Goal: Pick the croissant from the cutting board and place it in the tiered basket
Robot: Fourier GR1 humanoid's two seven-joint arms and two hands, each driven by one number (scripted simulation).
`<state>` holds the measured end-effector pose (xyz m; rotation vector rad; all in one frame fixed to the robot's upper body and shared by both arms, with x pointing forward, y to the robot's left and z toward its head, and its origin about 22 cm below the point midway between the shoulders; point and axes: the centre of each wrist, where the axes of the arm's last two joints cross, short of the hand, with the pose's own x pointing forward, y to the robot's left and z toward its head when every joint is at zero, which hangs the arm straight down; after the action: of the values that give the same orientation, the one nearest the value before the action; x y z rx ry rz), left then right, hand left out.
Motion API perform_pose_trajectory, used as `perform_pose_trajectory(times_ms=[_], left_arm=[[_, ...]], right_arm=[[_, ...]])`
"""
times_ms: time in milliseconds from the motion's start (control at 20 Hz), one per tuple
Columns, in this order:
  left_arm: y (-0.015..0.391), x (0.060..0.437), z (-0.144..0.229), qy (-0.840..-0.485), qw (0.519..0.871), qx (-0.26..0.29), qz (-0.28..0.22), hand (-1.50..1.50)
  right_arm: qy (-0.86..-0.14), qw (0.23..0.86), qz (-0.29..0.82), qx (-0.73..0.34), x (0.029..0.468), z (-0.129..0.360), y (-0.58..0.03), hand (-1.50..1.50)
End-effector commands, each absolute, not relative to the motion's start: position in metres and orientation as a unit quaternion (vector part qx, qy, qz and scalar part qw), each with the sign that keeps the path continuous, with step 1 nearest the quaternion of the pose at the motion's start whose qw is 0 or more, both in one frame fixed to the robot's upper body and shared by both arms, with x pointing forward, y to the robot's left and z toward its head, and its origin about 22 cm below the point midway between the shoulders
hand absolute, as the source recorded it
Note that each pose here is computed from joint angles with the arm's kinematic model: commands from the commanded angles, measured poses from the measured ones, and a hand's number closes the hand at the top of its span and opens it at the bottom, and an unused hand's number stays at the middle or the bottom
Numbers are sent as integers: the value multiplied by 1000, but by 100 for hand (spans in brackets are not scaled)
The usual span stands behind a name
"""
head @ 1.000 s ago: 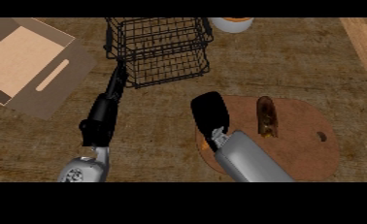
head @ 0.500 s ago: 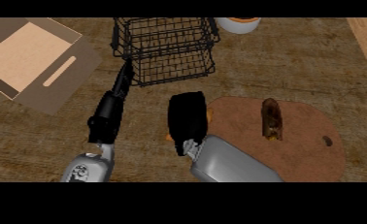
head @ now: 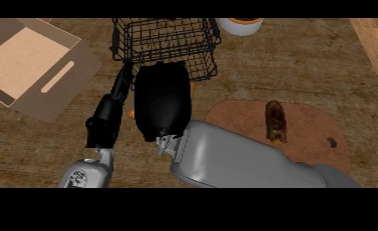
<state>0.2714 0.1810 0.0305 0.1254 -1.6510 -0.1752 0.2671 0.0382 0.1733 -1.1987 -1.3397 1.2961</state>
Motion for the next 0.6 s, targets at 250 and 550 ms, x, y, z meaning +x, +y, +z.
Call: perform_pose_trajectory(times_ms=[250,550], left_arm=[[184,276,30,-735,671,64,-79,0],[182,268,32,-739,667,60,-72,0]], right_arm=[[-529,503,436,-526,270,265,69,150],[-581,568,373,-447,281,312,69,150]])
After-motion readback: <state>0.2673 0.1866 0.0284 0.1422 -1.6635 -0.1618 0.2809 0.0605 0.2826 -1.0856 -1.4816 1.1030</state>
